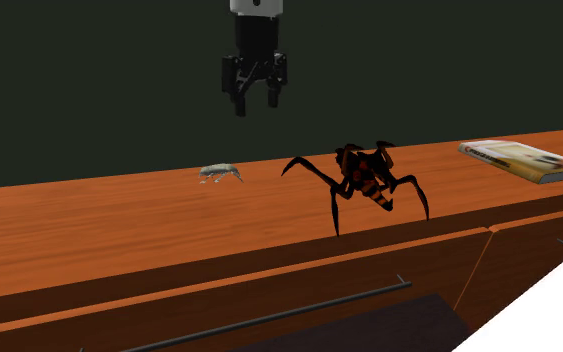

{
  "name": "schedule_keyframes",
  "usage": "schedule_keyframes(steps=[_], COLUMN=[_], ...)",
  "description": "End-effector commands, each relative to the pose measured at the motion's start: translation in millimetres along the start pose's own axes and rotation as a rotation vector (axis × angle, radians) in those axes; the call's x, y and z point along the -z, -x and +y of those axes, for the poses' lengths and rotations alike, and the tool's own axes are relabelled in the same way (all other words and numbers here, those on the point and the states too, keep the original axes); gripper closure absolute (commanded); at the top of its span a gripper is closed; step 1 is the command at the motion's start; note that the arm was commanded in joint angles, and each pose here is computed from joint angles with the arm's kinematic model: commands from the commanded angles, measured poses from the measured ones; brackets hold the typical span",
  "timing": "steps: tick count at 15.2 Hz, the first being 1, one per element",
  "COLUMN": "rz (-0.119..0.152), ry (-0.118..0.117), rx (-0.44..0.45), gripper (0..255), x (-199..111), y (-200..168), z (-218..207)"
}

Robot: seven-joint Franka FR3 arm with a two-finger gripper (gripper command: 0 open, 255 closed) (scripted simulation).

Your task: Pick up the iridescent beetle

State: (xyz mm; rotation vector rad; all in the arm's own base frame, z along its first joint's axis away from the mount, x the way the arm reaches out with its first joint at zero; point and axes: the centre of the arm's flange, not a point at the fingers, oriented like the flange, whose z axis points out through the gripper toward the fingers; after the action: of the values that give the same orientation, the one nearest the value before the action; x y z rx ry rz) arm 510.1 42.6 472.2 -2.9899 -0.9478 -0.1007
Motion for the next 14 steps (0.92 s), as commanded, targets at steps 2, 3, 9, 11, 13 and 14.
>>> schedule_keyframes(steps=[2, 3, 9, 11, 13, 14], rz=[-0.012, -0.017, -0.042, -0.051, -0.059, -0.062], ry=[0.004, 0.005, 0.012, 0.014, 0.017, 0.018], rx=[0.12, 0.159, 0.392, 0.47, 0.548, 0.575], gripper=[0, 0, 0, 0, 0, 0], x=[-28.0, -37.3, -93.6, -112.7, -131.9, -138.6], y=[-30.1, -40.0, -97.0, -114.6, -131.2, -136.7], z=[-1.4, -3.1, -20.9, -29.6, -39.6, -43.3])
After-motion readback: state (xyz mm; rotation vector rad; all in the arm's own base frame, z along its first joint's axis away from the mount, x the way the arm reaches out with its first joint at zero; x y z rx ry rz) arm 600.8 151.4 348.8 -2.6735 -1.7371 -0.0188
